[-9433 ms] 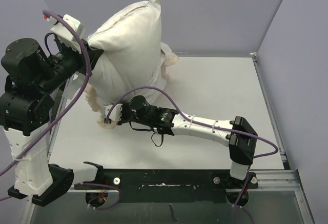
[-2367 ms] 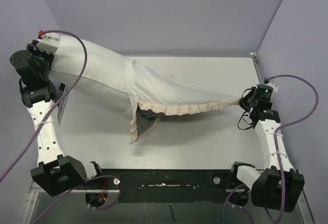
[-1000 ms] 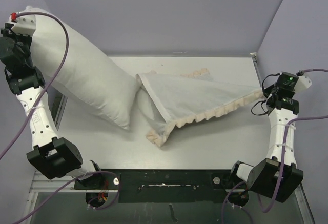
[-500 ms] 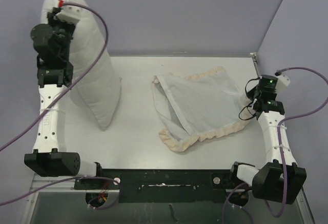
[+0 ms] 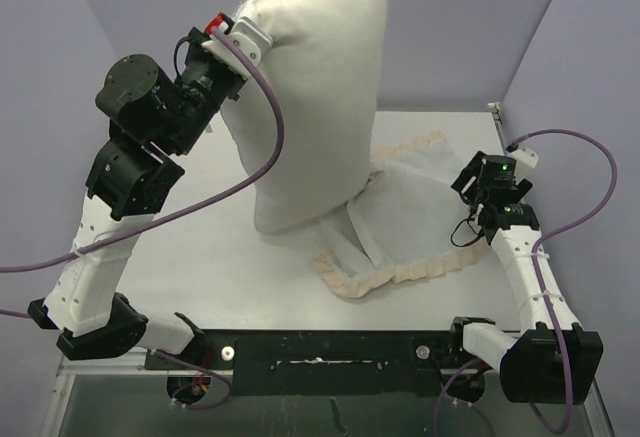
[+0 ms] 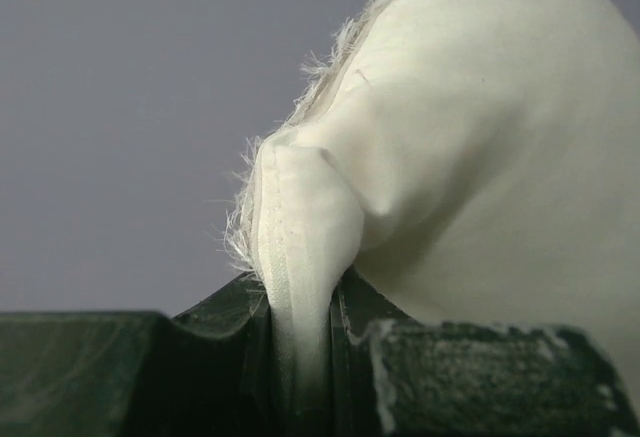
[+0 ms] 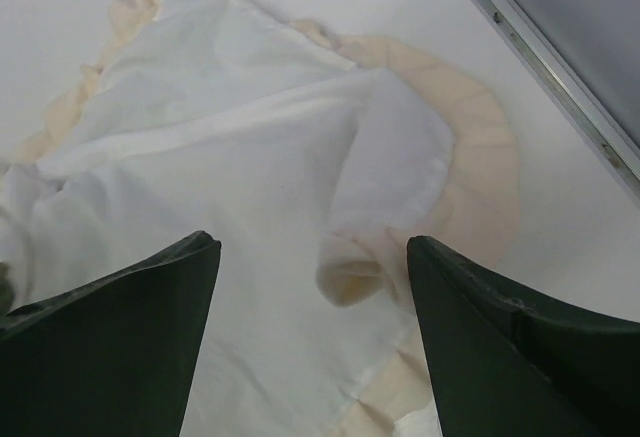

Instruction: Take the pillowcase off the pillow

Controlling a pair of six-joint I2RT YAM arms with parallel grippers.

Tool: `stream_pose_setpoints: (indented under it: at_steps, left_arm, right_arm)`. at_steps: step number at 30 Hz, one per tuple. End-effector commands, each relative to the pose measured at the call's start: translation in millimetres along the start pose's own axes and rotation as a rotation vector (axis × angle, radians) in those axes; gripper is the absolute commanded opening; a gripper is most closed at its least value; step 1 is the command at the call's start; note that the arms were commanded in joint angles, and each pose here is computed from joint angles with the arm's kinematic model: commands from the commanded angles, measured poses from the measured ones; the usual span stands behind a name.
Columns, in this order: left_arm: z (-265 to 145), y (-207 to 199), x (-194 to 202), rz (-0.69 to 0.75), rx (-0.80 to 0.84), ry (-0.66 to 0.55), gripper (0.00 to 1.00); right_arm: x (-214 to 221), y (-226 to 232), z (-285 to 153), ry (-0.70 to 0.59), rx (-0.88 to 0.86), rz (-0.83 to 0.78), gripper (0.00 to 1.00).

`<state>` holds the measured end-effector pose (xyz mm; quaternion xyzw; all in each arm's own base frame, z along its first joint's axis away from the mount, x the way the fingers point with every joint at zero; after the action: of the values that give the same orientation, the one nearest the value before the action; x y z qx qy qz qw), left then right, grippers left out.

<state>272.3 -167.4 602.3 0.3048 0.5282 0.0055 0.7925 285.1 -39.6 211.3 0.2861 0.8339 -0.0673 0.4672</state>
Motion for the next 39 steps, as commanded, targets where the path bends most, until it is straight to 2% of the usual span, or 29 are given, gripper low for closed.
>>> stream_pose_setpoints:
  at_steps: [1,6,10,13,14,15,19,22,25,28,30,34,37,39]
  left_arm:
    - [-17,33,-3,0.092,-0.2,-0.057,0.0]
    - [-12,24,77,0.18,-0.204,0.11,0.0]
    - [-8,40,176,0.241,-0.233,0.294,0.0]
    - [-13,56,243,0.234,-0.241,0.443,0.0]
    - [-16,62,258,0.224,-0.246,0.472,0.03]
    - [-19,67,270,0.212,-0.249,0.496,0.11]
    - [-28,77,294,0.107,-0.203,0.575,0.67]
    - [-33,83,295,0.037,-0.215,0.579,0.84]
    - [-40,82,296,-0.09,-0.234,0.59,0.91]
    - [-50,80,302,-0.274,-0.255,0.615,0.97]
    - [-58,77,311,-0.395,-0.271,0.623,0.98]
    - [-82,41,356,-0.575,-0.244,0.702,0.98]
    - [-102,10,393,-0.641,-0.23,0.766,0.98]
    - [-115,-5,412,-0.651,-0.246,0.761,0.98]
  right_arm:
    - [-23,18,-11,-0.1,-0.053,-0.051,0.79]
    - [-15,44,-19,-0.099,-0.113,-0.158,0.85]
    - [-2,61,-22,-0.082,-0.158,-0.221,0.92]
    - [9,69,-23,-0.063,-0.195,-0.255,0.98]
    - [13,70,-22,-0.054,-0.204,-0.264,1.0]
    - [17,71,-20,-0.043,-0.215,-0.271,0.99]
    - [30,74,-16,-0.008,-0.247,-0.294,0.98]
    - [33,76,-15,-0.03,-0.254,-0.304,0.98]
    - [26,70,-15,-0.139,-0.231,-0.309,0.98]
    - [11,58,-19,-0.312,-0.196,-0.32,0.98]
    - [11,46,-17,-0.368,-0.143,-0.315,0.98]
    - [18,28,-6,-0.335,-0.039,-0.317,0.98]
    - [24,17,9,-0.246,0.013,-0.284,0.98]
    - [29,11,16,-0.236,0.005,-0.257,0.98]
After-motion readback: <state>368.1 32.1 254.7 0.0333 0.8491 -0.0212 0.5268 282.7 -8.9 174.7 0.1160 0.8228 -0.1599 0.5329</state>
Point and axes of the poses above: each gripper's point midway between its finger pads, its own z axis out along the fingers, its own y axis along the line the jaws close on, x = y × z, the point moved 5 cm from there along -z, back along the fingers, and after that the axes turned 2 degrees about -z, right-handed, at the moved point
